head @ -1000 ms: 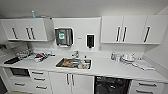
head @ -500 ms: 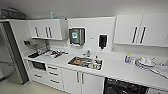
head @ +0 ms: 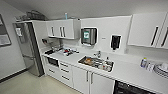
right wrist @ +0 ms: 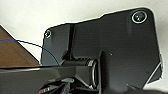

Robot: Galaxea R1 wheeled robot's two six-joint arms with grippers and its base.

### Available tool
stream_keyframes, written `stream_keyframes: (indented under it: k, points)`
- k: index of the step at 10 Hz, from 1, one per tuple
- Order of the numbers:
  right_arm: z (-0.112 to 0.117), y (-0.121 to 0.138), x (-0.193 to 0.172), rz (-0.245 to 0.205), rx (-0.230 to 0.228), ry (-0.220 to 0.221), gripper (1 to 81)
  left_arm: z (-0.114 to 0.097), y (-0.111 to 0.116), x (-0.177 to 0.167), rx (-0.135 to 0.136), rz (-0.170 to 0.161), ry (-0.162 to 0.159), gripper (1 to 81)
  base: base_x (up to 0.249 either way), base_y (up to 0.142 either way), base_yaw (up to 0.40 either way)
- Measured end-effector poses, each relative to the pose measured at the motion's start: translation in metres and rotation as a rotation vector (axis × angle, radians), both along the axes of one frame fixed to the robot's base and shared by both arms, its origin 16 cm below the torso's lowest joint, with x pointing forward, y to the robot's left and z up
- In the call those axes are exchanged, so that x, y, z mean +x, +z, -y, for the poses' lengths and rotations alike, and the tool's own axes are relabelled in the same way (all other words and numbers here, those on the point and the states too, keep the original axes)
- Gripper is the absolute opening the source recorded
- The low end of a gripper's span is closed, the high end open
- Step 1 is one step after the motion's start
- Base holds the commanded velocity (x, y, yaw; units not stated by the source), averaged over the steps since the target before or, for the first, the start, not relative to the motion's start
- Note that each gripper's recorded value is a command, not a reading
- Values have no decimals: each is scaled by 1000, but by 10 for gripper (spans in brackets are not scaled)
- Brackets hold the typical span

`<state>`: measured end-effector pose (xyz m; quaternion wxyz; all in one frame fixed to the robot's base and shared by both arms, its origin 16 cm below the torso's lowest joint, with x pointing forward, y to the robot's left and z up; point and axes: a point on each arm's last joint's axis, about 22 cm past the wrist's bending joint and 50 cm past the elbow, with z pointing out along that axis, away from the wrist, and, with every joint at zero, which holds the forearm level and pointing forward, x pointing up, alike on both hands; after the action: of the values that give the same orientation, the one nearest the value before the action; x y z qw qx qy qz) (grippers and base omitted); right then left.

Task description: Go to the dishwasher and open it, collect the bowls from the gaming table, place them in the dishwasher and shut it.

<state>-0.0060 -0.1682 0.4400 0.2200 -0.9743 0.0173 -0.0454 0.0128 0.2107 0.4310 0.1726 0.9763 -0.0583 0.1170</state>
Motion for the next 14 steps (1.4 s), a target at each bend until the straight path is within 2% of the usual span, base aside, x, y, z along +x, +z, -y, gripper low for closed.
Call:
stream_keyframes:
  k: [2, 5, 9, 12, 14]
  points:
    - [9, 0, -6, -7, -7, 1, 811, -7, 1, 1, 3, 5, 2, 811, 0, 0, 363]
    - [-8, 1, -9, -5, 12, 11, 811, 0, 1, 2, -7, 5, 5, 811, 0, 0, 362]
    - [0, 0, -9, -4, 3, 12, 811, 4, 1, 1, -9, 4, 5, 811, 0, 0, 362]
    - [2, 0, -11, -3, -2, 20, 811, 19, 1, 0, -24, 3, 5, 811, 0, 0, 362]
    - [3, -1, -10, 1, -7, 27, 811, 22, 1, 2, -24, 2, 4, 811, 0, 0, 362]
